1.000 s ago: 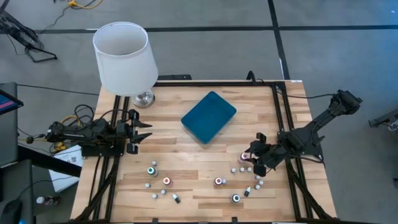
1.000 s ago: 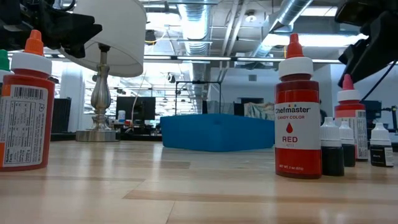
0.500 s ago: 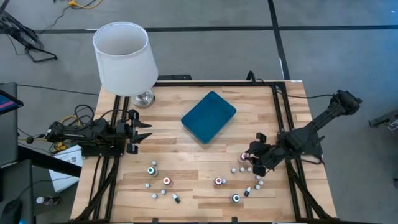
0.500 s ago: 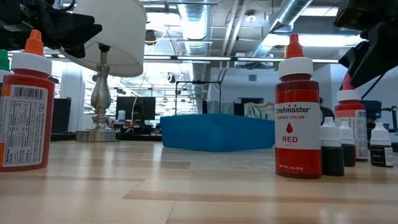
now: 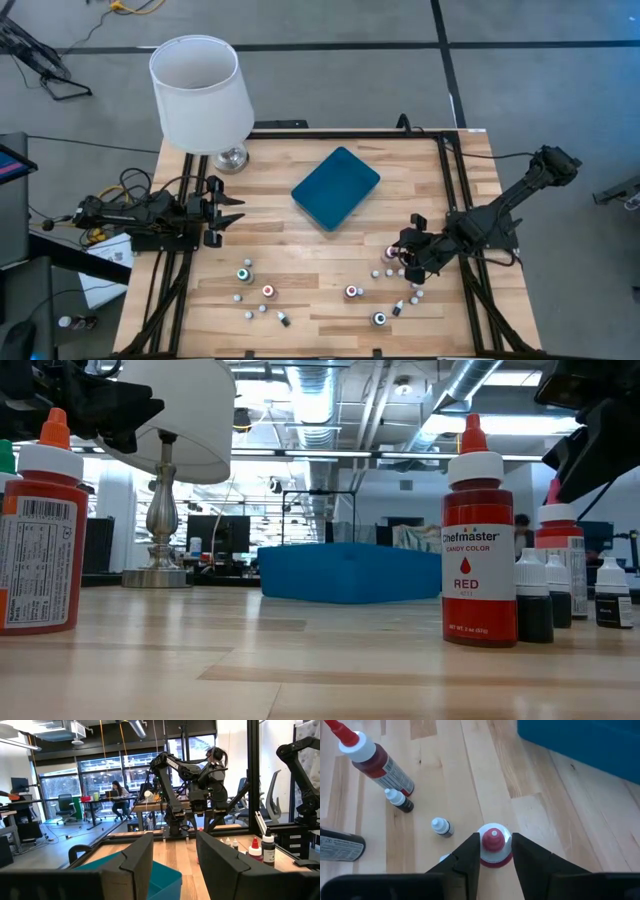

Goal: Pick & Place food coloring
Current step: Put the large pink food coloring bottle into the blue container, then put the large orange food coloring bottle into the blue container

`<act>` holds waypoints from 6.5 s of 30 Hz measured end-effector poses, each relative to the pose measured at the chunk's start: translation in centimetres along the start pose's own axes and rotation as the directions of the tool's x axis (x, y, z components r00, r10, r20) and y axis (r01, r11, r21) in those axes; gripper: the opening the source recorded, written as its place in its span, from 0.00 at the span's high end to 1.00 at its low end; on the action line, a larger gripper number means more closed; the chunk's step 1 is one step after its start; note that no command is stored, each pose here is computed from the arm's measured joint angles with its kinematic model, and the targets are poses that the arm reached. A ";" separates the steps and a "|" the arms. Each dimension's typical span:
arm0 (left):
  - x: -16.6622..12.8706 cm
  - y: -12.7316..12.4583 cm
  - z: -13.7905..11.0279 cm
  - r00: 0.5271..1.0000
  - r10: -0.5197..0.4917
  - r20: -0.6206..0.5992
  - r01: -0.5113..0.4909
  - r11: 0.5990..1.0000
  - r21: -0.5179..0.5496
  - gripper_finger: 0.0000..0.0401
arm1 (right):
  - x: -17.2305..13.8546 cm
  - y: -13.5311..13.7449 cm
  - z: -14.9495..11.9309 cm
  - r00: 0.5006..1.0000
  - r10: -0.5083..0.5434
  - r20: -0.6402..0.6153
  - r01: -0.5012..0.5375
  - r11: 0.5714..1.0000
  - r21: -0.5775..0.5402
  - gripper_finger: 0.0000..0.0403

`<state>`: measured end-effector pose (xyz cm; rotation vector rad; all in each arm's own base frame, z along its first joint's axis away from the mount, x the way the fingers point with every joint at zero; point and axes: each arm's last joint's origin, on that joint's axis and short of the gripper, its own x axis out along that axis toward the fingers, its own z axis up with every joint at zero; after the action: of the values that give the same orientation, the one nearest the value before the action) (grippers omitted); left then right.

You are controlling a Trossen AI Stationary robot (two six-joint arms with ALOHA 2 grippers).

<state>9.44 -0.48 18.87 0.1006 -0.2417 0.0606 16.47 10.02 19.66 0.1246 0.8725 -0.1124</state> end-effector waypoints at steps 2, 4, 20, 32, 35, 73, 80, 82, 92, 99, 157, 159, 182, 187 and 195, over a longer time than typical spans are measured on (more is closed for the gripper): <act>0.0 0.0 0.0 1.000 0.000 0.000 0.000 1.000 0.000 0.64 | 0.0 0.0 0.0 1.000 -0.004 0.002 0.004 1.000 -0.001 0.75; 0.0 0.0 0.0 1.000 0.000 0.000 0.000 1.000 0.000 0.64 | 0.0 0.0 0.0 1.000 -0.008 0.004 0.008 1.000 -0.001 0.75; 0.0 0.0 0.0 1.000 0.000 0.000 0.000 1.000 0.001 0.64 | 0.0 -0.1 0.0 0.999 -0.028 0.017 0.029 0.999 -0.016 0.90; 0.0 0.0 0.0 1.000 0.000 0.000 0.000 1.000 0.001 0.64 | 0.0 -0.2 0.0 0.998 -0.053 0.033 0.055 0.998 -0.037 0.92; 0.0 0.0 0.0 1.000 0.000 0.000 0.000 1.000 0.001 0.64 | 0.0 -0.2 0.1 0.998 -0.055 0.043 0.057 0.998 -0.037 0.92; 0.0 0.0 0.0 1.000 0.000 0.000 0.000 1.000 0.005 0.64 | -2.6 -10.8 11.6 0.882 -0.344 0.321 0.321 0.939 0.125 0.92; 0.0 0.0 0.0 1.000 0.009 -0.001 -0.009 1.000 0.006 0.64 | -1.2 -14.7 12.6 0.888 -0.330 0.320 0.289 0.942 0.170 0.92; 0.0 0.0 0.0 1.000 0.013 -0.001 -0.013 1.000 0.006 0.64 | -0.4 -15.7 12.7 0.893 -0.329 0.307 0.287 0.942 0.175 0.91; 0.0 0.1 0.0 1.000 0.023 -0.002 -0.023 1.000 0.006 0.64 | 2.9 -20.5 13.1 0.903 -0.310 0.296 0.259 0.945 0.199 0.92; 0.0 0.1 0.0 1.000 0.026 -0.003 -0.026 1.000 0.008 0.64 | 5.0 -22.9 14.3 0.924 -0.298 0.240 0.254 0.947 0.196 0.92; 0.0 0.1 -0.1 1.000 0.025 -0.010 -0.026 0.999 -0.044 0.64 | 9.1 -25.5 15.0 0.956 -0.273 0.110 0.253 0.953 0.166 0.89; 0.0 0.1 -0.1 1.000 0.023 -0.011 -0.024 0.999 -0.045 0.64 | 9.1 -25.5 15.0 0.956 -0.274 0.107 0.254 0.953 0.168 0.89; 0.0 0.1 1.2 1.000 -0.005 -0.027 0.004 0.999 -0.035 0.64 | 4.5 -24.1 16.1 0.940 -0.286 0.183 0.266 0.956 0.127 0.64; 0.4 0.1 2.4 0.996 -0.072 -0.059 0.070 0.997 -0.043 0.64 | 0.4 -21.0 16.3 0.947 -0.243 0.211 0.240 0.970 0.043 0.63; 3.4 -0.7 3.4 0.946 -0.233 -0.225 0.209 0.970 -0.127 0.64 | -4.0 -15.1 15.7 0.962 -0.105 0.253 0.134 0.986 -0.099 0.64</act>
<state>12.03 -1.43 22.92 0.0183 0.0088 -0.1632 23.54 -7.11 31.74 -0.0501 0.6355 -0.1867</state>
